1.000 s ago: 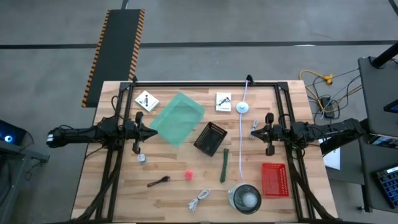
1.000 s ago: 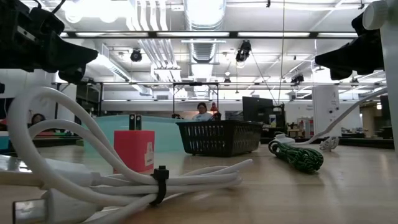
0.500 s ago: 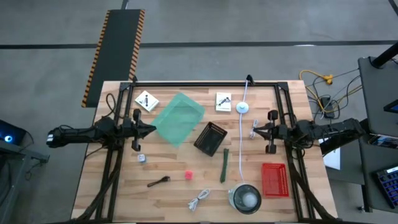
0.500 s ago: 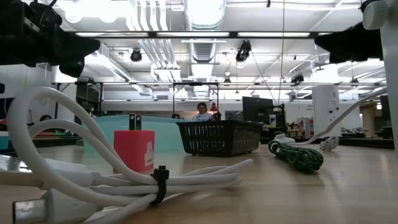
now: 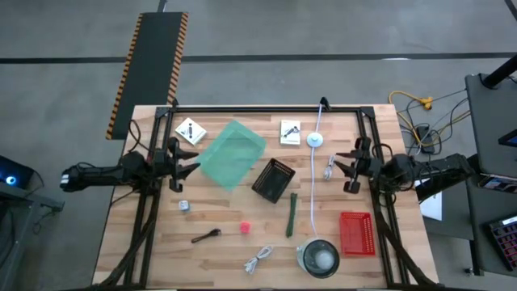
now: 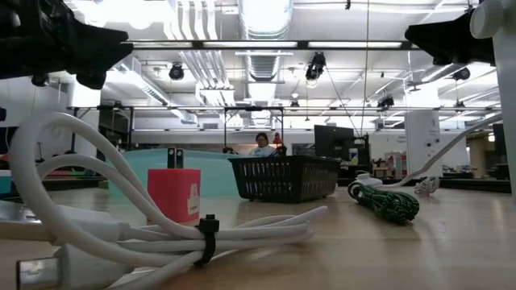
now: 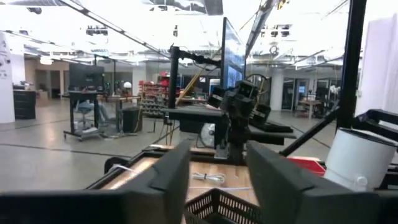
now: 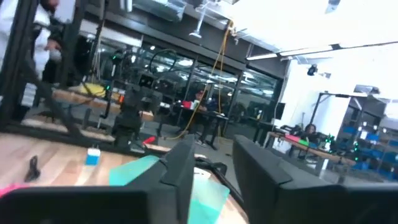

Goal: Pick and place items into bin
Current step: Put the top white charger cable into the green bin

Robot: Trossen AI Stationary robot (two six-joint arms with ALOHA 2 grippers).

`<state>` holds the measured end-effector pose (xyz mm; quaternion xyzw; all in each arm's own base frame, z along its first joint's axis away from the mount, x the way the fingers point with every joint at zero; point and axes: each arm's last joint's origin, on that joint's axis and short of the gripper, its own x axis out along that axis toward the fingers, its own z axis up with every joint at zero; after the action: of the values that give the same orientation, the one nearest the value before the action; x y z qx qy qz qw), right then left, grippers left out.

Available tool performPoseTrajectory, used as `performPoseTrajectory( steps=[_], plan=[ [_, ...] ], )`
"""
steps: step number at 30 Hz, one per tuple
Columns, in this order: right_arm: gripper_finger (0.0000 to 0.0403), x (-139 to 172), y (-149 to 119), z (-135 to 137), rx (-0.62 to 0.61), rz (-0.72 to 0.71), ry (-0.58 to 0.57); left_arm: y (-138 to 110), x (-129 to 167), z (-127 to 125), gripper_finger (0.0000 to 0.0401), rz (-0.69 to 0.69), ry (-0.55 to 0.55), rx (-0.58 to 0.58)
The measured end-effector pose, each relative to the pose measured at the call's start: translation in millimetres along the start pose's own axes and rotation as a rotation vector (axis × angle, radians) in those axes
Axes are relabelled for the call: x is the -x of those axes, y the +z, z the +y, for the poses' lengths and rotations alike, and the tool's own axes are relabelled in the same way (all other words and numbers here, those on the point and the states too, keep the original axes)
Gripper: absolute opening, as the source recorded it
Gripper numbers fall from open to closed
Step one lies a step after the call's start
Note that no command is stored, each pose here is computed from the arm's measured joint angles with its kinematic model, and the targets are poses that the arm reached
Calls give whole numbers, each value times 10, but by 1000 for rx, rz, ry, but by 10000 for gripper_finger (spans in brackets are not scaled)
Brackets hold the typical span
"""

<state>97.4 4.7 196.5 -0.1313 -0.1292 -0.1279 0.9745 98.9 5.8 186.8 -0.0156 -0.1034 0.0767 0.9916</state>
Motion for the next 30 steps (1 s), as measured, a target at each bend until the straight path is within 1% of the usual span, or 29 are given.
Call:
performPoseTrajectory(
  steps=[2, 4, 7, 9, 12, 14, 16, 19, 22, 25, 30],
  plan=[
    [137, 1, 9, -14, -26, -1, -35, 16, -10, -2, 190, 9, 0, 1],
    [159, 1, 7, -15, -16, 3, -40, 76, -22, -5, 209, -14, -1, 3],
    [184, -4, 36, -22, 10, -1, -37, 123, -47, -9, 220, -36, -1, 0],
    [193, -12, 114, -47, -12, -23, -43, 141, -72, -13, 222, -42, -1, -23],
    [195, -30, 307, -109, -80, -62, -55, 184, -120, -21, 222, -51, 0, -71],
    [193, -50, 451, -154, -100, -58, -53, 199, -157, -26, 222, -54, 0, -78],
    [191, -82, 569, -189, -109, -11, -57, 209, -188, -31, 222, -69, 0, -75],
    [187, -145, 690, -226, -116, 111, -85, 239, -226, -36, 222, -115, 1, -69],
    [187, -228, 803, -241, -116, 212, -88, 219, -252, -40, 222, -128, 1, -67],
    [188, -336, 944, -249, -109, 245, -84, 185, -276, -43, 222, -128, 1, -67],
    [181, -528, 1160, -250, -95, 255, -83, 103, -330, -48, 222, -72, 0, -74]
  ],
)
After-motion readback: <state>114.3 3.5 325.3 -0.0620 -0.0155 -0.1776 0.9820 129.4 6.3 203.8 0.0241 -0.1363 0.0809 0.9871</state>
